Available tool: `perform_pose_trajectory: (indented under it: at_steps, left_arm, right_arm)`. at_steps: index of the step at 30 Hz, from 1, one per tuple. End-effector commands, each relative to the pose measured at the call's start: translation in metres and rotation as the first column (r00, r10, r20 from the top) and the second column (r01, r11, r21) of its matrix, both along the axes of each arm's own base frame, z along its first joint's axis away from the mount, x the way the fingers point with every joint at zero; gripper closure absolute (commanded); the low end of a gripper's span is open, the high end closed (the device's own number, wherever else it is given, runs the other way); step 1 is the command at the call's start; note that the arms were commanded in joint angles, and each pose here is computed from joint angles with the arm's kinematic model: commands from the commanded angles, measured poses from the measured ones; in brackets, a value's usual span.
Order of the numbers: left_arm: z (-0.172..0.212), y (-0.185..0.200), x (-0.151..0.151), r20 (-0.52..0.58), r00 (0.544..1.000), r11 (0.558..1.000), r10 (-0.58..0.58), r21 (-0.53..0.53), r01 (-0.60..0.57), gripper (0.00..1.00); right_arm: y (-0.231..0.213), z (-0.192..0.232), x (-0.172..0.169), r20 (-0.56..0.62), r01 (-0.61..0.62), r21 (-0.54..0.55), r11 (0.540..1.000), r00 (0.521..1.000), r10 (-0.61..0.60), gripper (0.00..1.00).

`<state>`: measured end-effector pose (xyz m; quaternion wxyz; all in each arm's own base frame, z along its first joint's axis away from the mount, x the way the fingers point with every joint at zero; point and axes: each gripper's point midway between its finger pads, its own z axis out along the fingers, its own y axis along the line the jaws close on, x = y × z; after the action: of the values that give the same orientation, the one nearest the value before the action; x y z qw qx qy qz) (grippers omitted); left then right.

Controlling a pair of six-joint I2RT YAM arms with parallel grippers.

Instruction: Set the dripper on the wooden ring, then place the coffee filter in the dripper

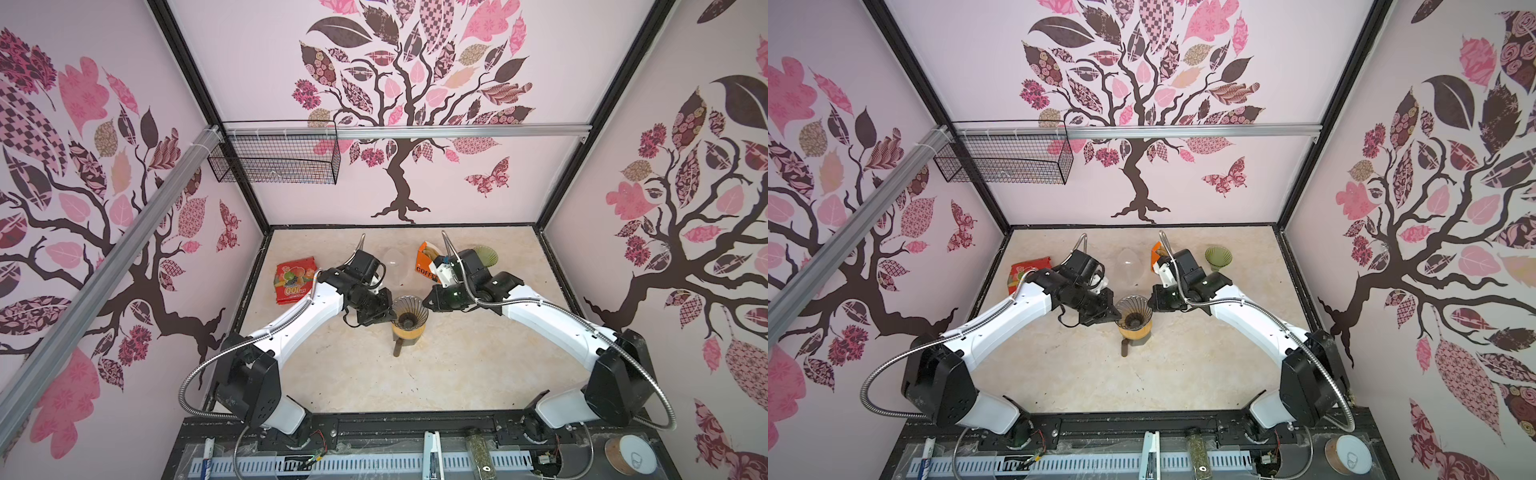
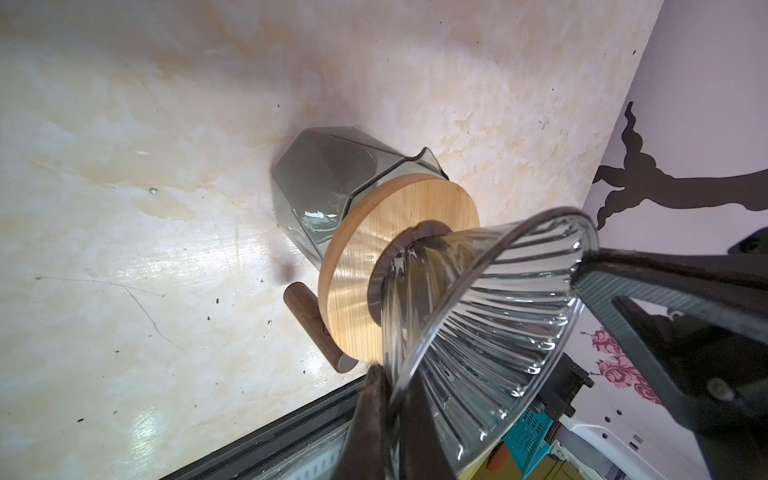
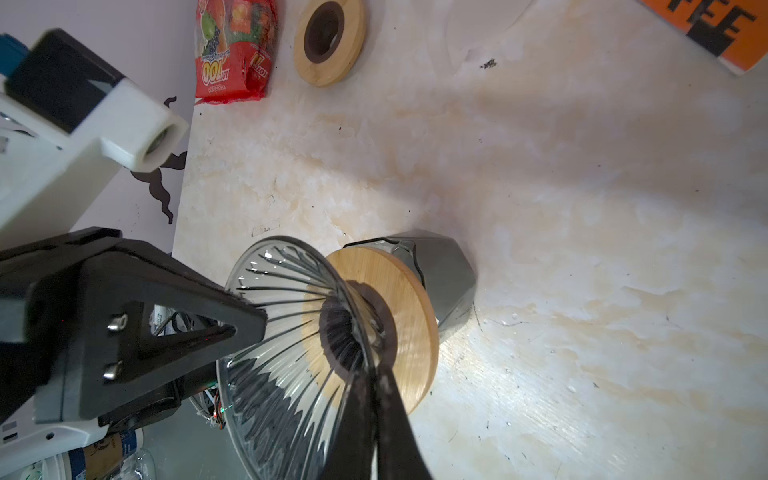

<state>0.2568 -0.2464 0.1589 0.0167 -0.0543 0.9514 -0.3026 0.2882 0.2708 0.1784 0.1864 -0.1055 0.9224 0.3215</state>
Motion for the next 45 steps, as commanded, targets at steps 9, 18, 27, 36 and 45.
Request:
perform_pose_trajectory:
  at_steps: [9, 18, 27, 36, 45]
  left_arm:
    - [0.02, 0.006, 0.008, 0.044, 0.999, 1.0, 0.019, -0.001, -0.019, 0.93]
    - [0.021, 0.006, 0.008, 0.045, 0.999, 1.0, 0.018, -0.006, -0.018, 0.9]
    - [0.027, 0.006, 0.009, 0.055, 0.998, 1.0, 0.021, -0.01, -0.02, 0.85]
    - [0.033, 0.009, 0.009, 0.068, 0.997, 1.0, 0.024, -0.008, -0.024, 0.8]
    - [0.048, 0.023, 0.008, 0.11, 0.993, 0.999, 0.032, 0.017, -0.034, 0.79]
  right_arm:
    - [0.0, 0.009, 0.005, 0.009, 0.004, -0.033, 0.999, 1.0, -0.004, 1.0]
    - [-0.002, 0.008, 0.006, 0.009, 0.008, -0.041, 0.999, 1.0, -0.008, 0.97]
    - [-0.006, 0.009, 0.007, 0.02, 0.024, -0.057, 0.998, 1.0, -0.022, 0.93]
    - [-0.005, 0.017, 0.009, 0.036, 0.022, -0.049, 0.999, 0.999, -0.02, 0.82]
    - [-0.002, 0.046, 0.013, 0.082, 0.015, -0.021, 1.0, 0.997, -0.013, 0.75]
